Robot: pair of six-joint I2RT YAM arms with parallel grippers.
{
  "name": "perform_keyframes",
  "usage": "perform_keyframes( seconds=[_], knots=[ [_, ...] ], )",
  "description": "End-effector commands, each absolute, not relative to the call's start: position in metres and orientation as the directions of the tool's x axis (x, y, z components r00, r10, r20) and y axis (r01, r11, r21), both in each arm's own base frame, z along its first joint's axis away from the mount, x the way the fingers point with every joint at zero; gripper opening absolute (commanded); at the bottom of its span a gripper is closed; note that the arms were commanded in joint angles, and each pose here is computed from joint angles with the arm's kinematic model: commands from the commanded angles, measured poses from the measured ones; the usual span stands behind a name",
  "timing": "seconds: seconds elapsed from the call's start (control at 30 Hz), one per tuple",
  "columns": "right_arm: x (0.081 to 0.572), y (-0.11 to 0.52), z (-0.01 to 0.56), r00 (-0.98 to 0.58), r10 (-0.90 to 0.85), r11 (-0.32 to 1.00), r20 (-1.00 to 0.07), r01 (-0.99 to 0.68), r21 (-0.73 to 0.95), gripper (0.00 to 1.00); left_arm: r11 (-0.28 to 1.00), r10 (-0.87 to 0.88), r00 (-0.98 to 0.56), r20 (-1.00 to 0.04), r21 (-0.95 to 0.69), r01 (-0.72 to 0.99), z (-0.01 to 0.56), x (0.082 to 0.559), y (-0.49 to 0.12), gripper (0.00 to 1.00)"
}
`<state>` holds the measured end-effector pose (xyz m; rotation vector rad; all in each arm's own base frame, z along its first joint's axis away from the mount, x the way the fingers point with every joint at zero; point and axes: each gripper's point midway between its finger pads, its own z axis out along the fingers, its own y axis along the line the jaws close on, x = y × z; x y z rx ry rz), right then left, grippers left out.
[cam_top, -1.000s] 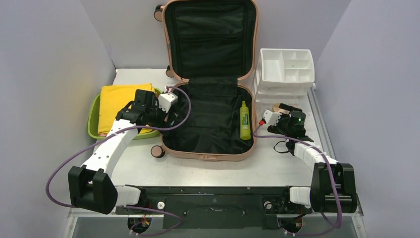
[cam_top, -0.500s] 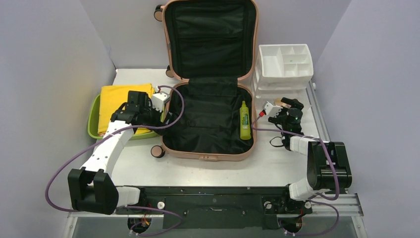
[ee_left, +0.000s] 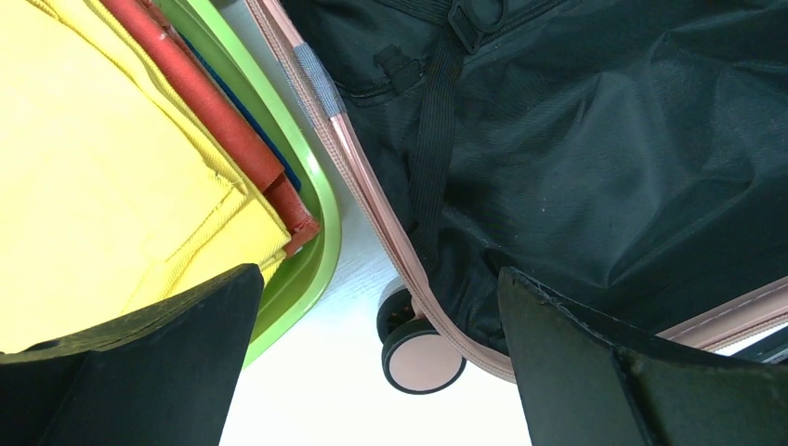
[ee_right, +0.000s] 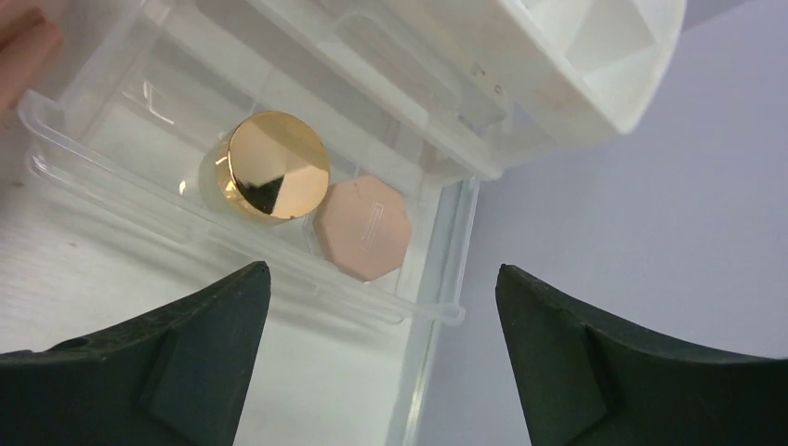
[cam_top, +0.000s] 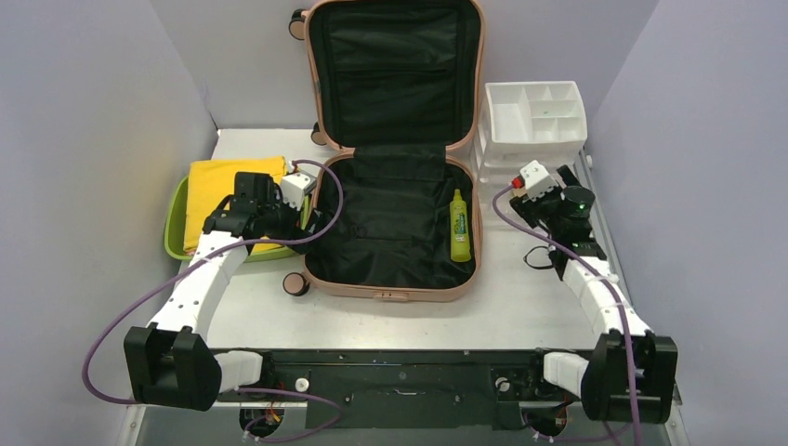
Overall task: Open, take out, and arrange the luggage
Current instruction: Close the drawer in the storage box.
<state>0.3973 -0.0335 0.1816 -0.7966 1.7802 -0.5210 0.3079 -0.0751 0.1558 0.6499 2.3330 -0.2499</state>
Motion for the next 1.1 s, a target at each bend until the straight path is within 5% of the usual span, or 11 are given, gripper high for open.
perform_keyframes(
  seconds=[0.0,0.1,0.37,1.07],
  knots=[
    [0.367,-0.015,0.164,-0.322,-0.460,0.881,-0.827,-0.280,-0.382,0.82,0.855,0.355,-0.587,-0.727,-0.001,0.518,0.172,0.318,-0.080,0.96],
    [0.365,-0.020,0.153,-0.359,-0.395,0.911,-0.846,-0.271,-0.310,0.73,0.855,0.357,-0.593,-0.722,-0.003,0.518,0.170,0.319,-0.080,0.96],
    [0.370,-0.018,0.102,-0.571,-0.276,0.942,-0.773,-0.320,-0.100,0.29,0.859,0.361,-0.578,-0.732,0.020,0.512,0.176,0.316,-0.076,0.96],
    [0.450,-0.030,0.128,-0.490,-0.151,0.978,-0.859,-0.198,-0.059,0.24,0.866,0.370,-0.598,-0.711,0.031,0.498,0.167,0.321,-0.070,0.96]
  ],
)
